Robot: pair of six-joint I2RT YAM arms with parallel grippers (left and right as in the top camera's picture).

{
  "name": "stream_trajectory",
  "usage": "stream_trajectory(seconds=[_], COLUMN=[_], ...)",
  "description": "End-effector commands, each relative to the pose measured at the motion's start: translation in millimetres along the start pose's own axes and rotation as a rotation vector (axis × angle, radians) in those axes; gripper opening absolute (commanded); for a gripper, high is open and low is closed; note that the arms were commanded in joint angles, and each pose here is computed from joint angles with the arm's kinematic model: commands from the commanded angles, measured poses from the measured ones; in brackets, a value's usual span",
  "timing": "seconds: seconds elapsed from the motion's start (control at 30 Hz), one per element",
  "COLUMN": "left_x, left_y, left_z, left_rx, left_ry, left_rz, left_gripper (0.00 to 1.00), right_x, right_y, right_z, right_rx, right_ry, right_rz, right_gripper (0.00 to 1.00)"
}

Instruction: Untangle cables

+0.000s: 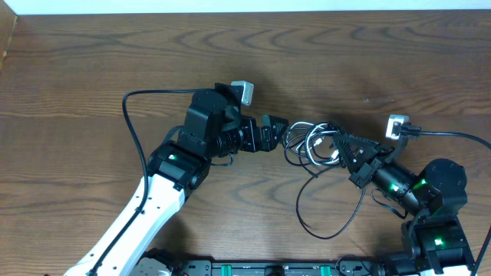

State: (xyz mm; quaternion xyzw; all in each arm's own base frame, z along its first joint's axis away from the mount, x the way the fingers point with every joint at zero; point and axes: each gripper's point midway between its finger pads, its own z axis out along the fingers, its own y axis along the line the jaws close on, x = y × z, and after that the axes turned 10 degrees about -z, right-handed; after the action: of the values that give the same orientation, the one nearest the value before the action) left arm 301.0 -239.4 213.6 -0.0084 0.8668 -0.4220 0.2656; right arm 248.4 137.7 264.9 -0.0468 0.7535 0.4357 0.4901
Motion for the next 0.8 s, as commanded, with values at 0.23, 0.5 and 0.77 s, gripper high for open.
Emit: stream_trajectory(seconds=[0.23, 0.5, 0.77], left_x=[11.6, 33.7, 49.6], left_y=[-4.4, -10.6, -13.6], left_z=[18.2, 36.0, 64.6], left_rx=[-0.003, -0.002, -0.007], left_ry=[0.031, 0.09, 0.107], left_rz=[0.031, 0.065, 0.132], left_gripper=[1.0, 0.99, 0.59], right_x=[-6.6, -6.5, -5.9], right_y=[0.9, 0.9, 1.8], right_z=[-2.4, -2.4, -2.4], right_rx=[0.008, 0.007, 0.001], right_ry=[-0.026, -0.026, -0.023], right_rz=[0.076, 0.141, 0.282], right_gripper=[0.01, 0.01, 0.01])
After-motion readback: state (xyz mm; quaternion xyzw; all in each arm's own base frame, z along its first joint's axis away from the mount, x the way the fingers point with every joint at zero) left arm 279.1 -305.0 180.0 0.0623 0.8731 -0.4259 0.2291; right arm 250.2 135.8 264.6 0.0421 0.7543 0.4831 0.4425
